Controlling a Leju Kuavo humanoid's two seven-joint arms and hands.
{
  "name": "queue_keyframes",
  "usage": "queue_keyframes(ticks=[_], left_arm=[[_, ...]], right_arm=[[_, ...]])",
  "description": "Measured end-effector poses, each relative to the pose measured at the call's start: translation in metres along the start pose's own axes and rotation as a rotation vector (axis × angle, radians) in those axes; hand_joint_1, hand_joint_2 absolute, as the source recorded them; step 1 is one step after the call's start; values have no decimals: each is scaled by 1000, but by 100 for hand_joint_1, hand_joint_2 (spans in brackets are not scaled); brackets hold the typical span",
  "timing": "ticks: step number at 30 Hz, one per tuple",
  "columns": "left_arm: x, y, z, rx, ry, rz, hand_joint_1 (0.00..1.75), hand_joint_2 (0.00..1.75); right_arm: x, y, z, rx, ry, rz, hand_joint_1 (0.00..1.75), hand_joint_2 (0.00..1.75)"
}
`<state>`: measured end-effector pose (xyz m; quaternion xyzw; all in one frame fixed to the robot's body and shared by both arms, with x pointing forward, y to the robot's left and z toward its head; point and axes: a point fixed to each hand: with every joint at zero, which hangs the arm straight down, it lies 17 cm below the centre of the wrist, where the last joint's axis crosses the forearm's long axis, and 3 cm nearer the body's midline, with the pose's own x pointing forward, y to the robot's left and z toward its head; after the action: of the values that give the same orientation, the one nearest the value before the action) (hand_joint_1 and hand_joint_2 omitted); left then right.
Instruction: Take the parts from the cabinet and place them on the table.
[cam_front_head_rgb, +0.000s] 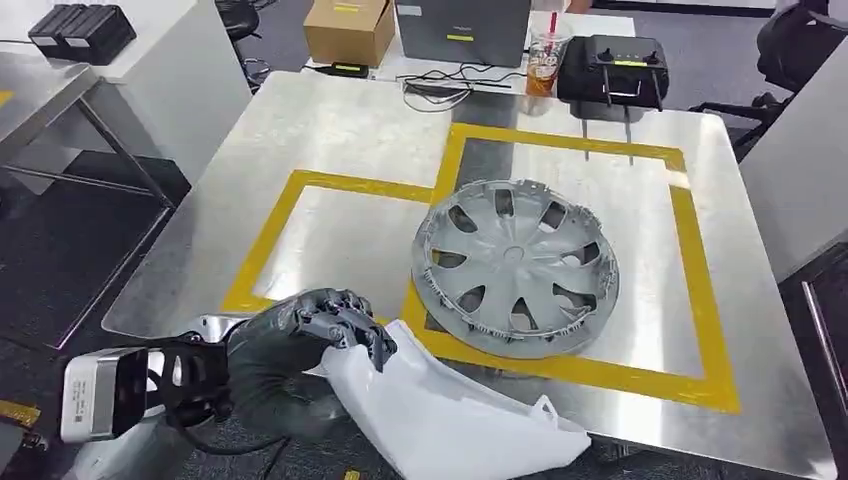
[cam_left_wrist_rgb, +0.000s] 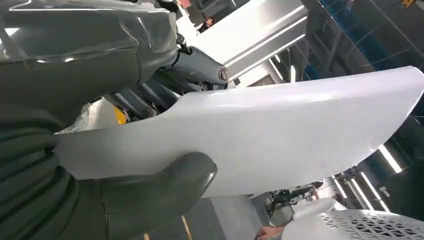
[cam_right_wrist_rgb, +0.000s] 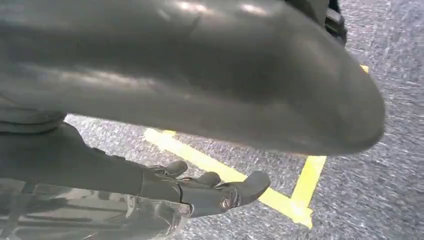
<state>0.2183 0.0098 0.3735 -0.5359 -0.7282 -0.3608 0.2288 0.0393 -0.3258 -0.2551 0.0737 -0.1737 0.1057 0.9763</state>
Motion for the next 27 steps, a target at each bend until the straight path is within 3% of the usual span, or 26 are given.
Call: queue_keyframes(ticks=[27], left_arm=[[6, -1, -3, -49, -5, -76, 164, 175]], right_arm=[[6, -16, 1, -25, -19, 1, 0, 0]])
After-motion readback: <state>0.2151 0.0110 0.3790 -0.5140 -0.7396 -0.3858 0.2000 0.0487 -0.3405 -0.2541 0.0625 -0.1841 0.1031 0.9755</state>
